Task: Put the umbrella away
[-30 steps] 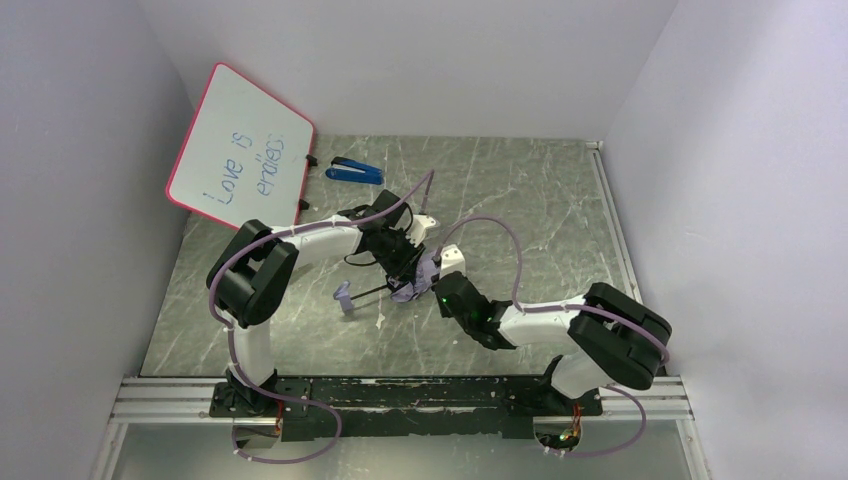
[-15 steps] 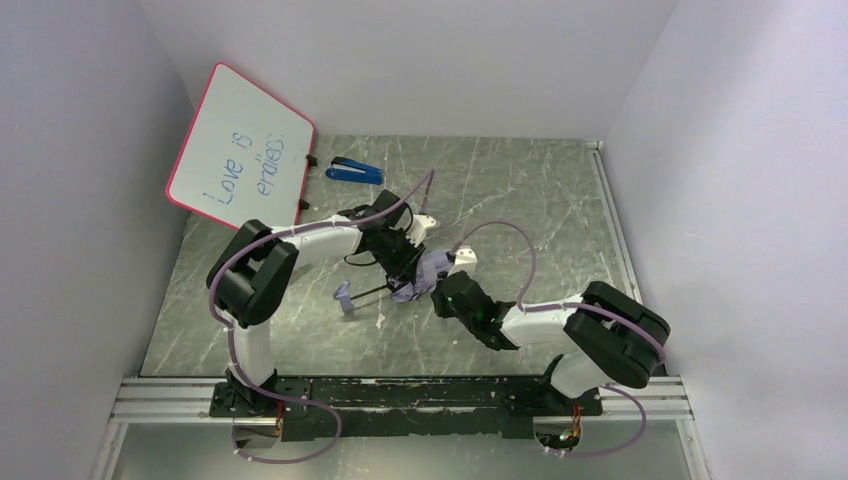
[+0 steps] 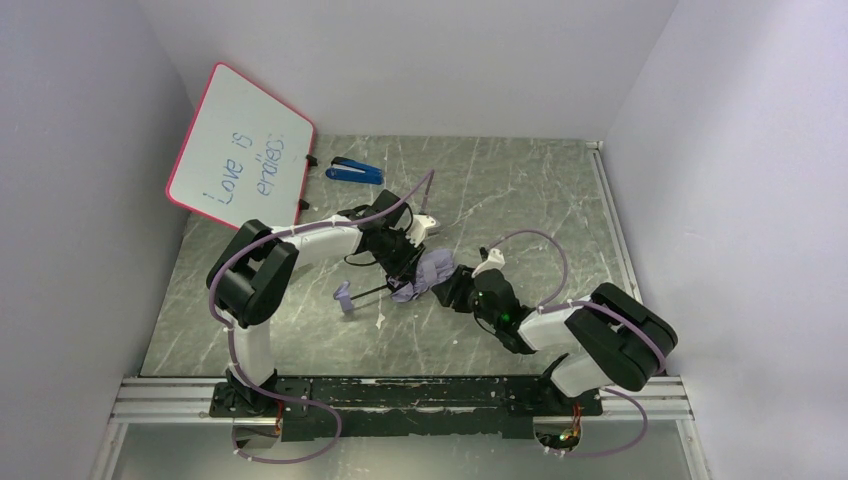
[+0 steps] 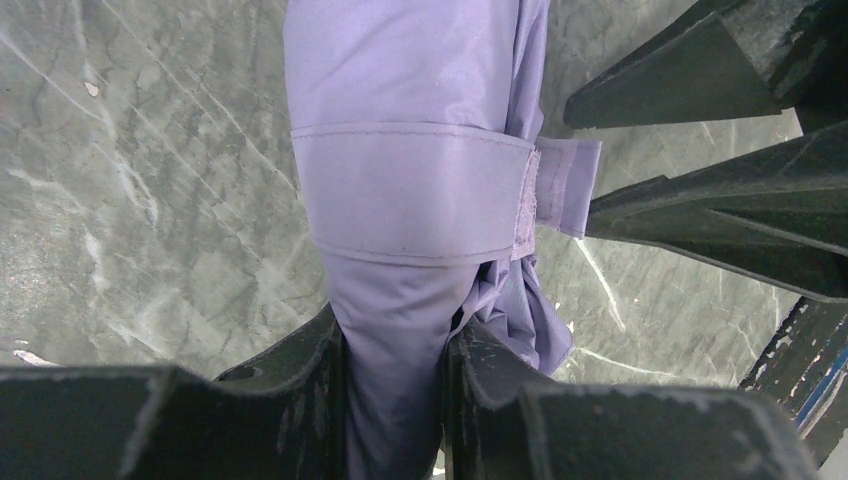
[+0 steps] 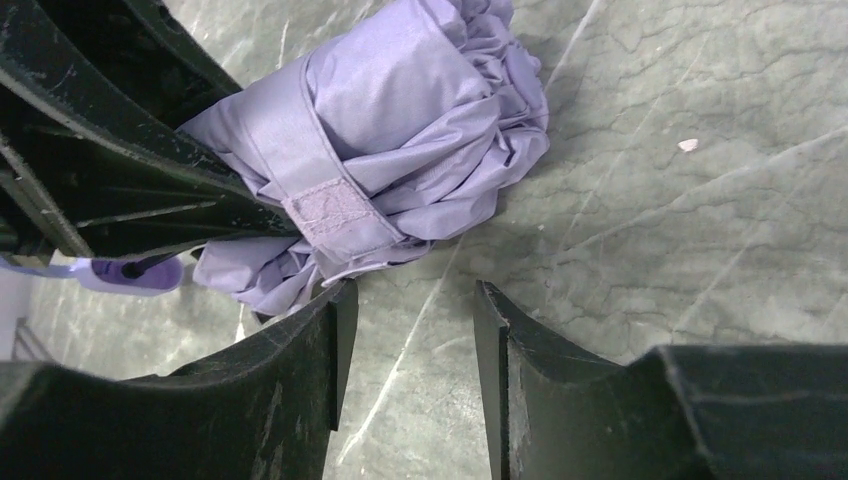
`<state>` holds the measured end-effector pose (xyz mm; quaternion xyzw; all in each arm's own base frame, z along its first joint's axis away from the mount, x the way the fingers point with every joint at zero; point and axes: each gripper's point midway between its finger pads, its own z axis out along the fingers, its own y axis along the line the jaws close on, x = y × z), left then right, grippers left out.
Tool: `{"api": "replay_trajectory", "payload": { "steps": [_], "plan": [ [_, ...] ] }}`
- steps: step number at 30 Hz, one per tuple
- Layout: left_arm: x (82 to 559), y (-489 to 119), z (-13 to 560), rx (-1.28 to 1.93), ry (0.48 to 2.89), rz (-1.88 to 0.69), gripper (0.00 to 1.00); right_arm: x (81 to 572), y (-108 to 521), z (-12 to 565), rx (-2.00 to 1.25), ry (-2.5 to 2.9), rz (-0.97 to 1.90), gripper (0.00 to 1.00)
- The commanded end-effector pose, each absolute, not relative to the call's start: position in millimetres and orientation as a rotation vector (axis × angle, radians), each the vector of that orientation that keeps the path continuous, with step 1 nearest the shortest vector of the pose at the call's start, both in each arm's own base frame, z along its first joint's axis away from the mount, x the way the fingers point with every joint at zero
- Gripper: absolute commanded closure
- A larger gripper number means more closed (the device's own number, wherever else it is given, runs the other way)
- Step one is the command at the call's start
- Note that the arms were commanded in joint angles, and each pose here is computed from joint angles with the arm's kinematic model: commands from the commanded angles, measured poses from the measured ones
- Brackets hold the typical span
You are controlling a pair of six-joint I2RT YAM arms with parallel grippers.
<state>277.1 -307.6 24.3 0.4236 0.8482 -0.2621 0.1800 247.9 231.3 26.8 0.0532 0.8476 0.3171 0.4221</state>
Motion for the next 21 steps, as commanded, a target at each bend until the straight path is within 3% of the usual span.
{"api": "replay_trajectory", "payload": {
  "steps": [1,16,21],
  "plan": [
    [278,-278,1,1.181,2.529,-0.554,0.95,245,243,40,0.140,2.081,0.931,0.50],
    [278,-276,0,1.184,2.531,-0.547,0.95,244,248,30,0.154,2.129,0.943,0.49],
    [278,-277,0,1.184,2.530,-0.549,0.95,247,238,19,0.196,2.176,0.859,0.60]
  ]
}}
